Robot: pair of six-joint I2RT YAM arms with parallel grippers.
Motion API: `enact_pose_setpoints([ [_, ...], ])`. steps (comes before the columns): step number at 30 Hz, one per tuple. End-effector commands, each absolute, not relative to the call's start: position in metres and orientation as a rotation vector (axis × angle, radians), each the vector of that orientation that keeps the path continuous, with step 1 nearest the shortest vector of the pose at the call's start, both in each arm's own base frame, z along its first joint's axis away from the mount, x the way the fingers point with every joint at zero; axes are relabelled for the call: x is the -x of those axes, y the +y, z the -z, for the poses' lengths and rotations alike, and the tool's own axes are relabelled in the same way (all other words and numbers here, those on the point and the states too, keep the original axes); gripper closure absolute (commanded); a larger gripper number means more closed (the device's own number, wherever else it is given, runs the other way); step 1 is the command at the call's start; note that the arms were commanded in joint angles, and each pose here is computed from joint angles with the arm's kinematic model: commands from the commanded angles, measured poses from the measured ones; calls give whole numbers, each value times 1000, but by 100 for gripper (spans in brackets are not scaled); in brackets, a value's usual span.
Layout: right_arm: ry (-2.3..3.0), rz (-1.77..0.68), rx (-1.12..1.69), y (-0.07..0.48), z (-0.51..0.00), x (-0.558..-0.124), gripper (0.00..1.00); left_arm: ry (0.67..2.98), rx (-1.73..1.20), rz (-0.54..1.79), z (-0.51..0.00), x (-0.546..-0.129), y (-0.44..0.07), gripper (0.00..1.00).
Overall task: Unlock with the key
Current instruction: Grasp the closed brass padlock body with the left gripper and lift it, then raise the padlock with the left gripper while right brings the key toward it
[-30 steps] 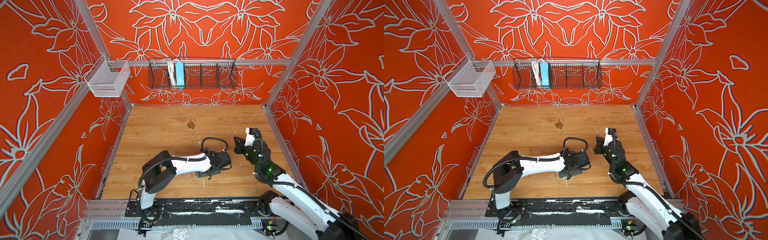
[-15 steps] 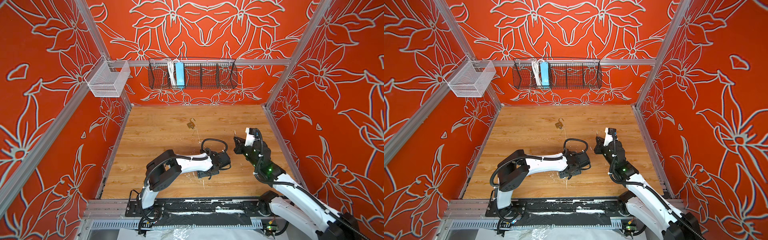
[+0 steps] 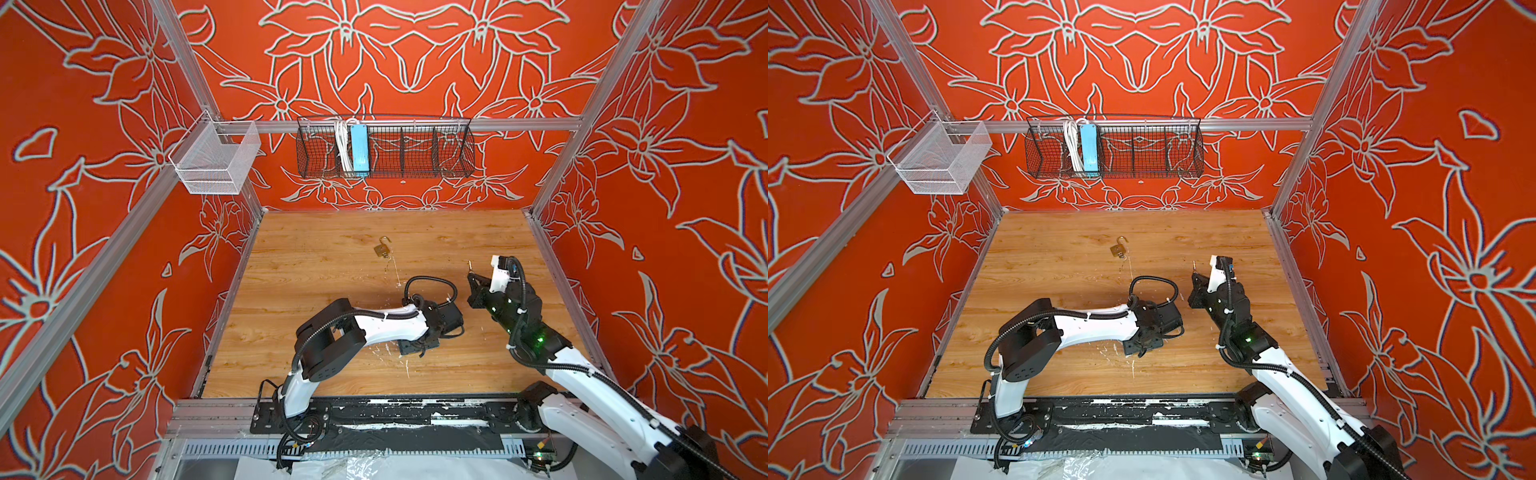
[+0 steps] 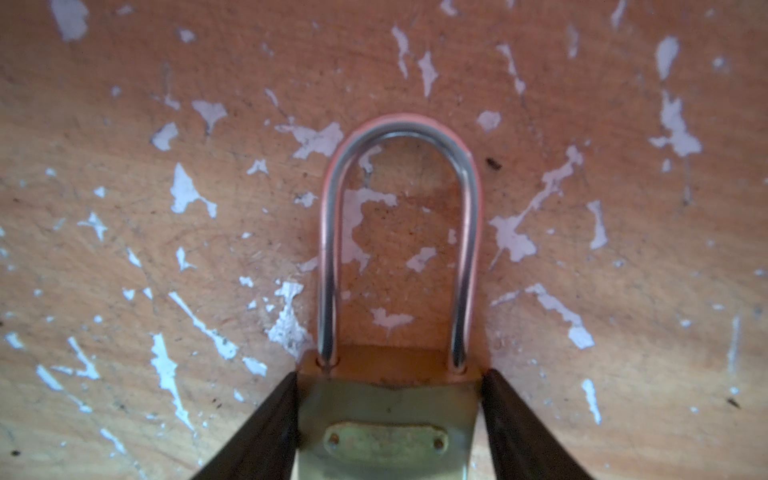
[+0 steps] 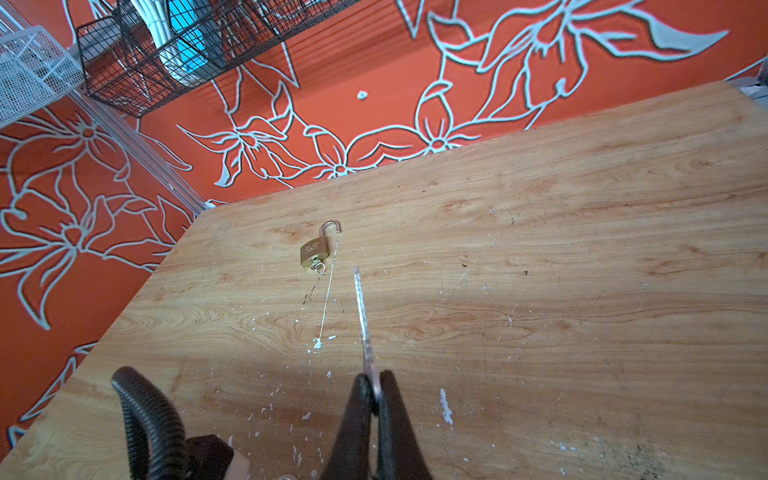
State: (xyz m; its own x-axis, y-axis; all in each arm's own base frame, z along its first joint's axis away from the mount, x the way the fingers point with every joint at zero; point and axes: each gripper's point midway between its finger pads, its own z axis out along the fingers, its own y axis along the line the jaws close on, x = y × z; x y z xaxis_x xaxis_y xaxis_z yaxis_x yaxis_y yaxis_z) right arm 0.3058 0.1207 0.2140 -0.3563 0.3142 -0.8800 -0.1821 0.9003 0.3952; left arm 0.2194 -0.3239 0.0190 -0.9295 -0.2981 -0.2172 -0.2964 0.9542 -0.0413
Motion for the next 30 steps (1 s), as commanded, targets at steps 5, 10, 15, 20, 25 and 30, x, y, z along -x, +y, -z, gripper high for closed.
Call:
enact_pose_setpoints([
  [5,1858,-530,-110,120,-217,-306,100,2955,426,-97,1,-205,-301,52],
  [10,1857,-532,-108,120,-216,-306,100,2891,402,19,-33,-229,-293,65],
  [15,1859,-538,-94,123,-213,-307,100,2748,335,231,-82,-266,-287,83],
  [20,1880,-541,-69,129,-202,-313,100,2517,339,277,-128,-305,-256,100],
  [25,1827,-700,103,164,-202,-313,100,2172,282,454,-192,-327,-240,100],
  [30,1765,-833,296,197,-206,-303,100,1818,250,657,-229,-316,-218,100],
])
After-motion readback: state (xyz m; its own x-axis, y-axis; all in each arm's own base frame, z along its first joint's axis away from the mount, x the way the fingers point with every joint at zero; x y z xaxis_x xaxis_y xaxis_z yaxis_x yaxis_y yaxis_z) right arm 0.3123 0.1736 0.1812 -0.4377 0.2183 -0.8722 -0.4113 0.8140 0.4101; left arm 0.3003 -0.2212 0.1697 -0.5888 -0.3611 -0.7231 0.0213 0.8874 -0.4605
